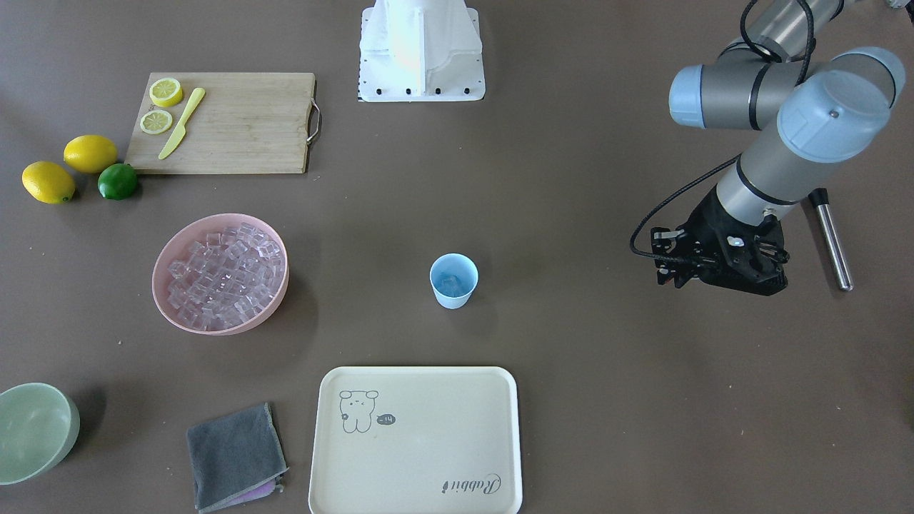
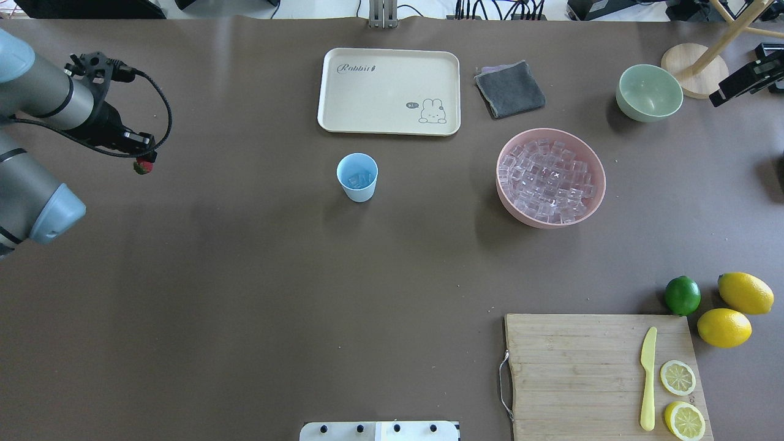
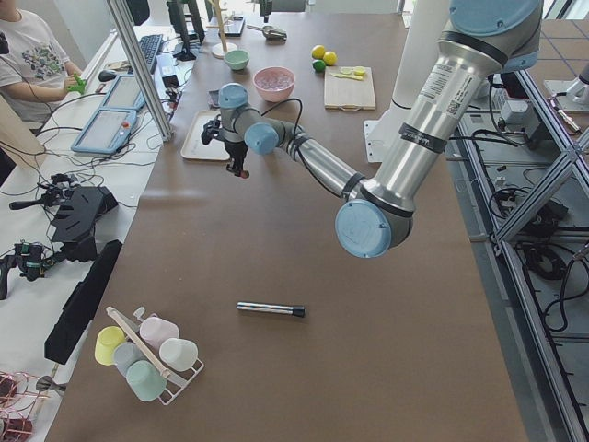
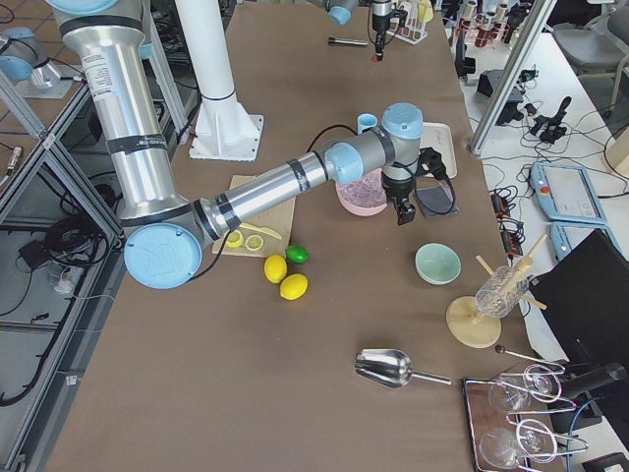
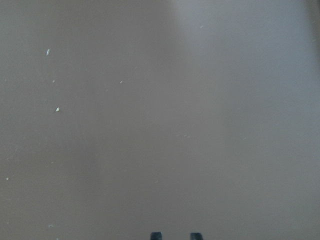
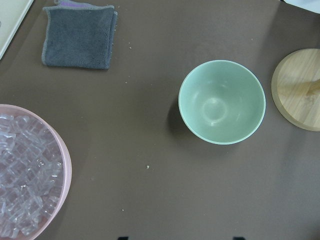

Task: Mash ice and strawberries in cup
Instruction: 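Lift the strawberry with the left gripper and carry it toward the cup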

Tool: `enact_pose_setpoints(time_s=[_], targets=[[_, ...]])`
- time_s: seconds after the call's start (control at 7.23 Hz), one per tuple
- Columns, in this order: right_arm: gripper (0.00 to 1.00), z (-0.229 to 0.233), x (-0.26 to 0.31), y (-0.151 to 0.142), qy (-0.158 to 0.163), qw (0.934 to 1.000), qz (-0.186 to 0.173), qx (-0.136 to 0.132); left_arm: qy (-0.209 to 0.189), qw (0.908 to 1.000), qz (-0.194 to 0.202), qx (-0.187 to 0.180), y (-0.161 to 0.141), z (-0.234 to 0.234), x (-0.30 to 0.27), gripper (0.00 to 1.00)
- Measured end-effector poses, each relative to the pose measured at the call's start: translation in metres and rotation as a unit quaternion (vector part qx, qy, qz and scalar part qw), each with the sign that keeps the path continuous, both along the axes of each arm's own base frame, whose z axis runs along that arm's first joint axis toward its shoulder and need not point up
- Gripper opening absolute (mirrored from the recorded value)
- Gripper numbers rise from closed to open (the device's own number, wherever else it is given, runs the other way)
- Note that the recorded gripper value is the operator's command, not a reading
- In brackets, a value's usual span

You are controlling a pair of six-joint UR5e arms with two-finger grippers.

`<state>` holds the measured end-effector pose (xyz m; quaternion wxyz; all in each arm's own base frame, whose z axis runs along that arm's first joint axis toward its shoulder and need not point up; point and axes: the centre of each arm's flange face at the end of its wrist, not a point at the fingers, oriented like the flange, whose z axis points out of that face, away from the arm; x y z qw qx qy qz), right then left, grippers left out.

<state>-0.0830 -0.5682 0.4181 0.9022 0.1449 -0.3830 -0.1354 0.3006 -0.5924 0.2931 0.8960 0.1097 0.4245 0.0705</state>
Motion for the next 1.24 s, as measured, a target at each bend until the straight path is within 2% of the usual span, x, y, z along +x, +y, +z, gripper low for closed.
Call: enact_pose_setpoints(time_s=[0.28, 0.55, 0.83, 0.97, 1.11, 1.24], targets=[[0.75, 0.001, 0.0, 0.002, -0.001, 1.0, 0.0, 0.0, 0.032, 0.9995, -0.006, -0.003, 0.004, -0.079, 0.051, 0.0], [0.76, 0.001, 0.0, 0.002, -0.001, 1.0, -0.001, -0.001, 0.066, 0.9974, -0.028, -0.003, 0.008, -0.119, 0.105, 0.0], [0.76, 0.003, 0.0, 0.003, 0.0, 1.0, -0.001, -0.002, 0.074, 0.9966, -0.035, -0.007, 0.013, -0.116, 0.129, 0.24], [0.76, 0.003, 0.001, 0.003, 0.0, 1.0, 0.0, -0.002, 0.071, 0.9966, -0.038, -0.016, 0.013, -0.113, 0.14, 0.5], [0.76, 0.004, 0.001, 0.004, 0.0, 1.0, 0.0, -0.002, 0.069, 0.9961, -0.046, -0.031, 0.006, -0.113, 0.151, 0.61], [0.76, 0.005, 0.002, 0.005, 0.001, 1.0, 0.0, -0.003, 0.067, 0.9953, -0.059, -0.038, -0.008, -0.114, 0.164, 0.83]])
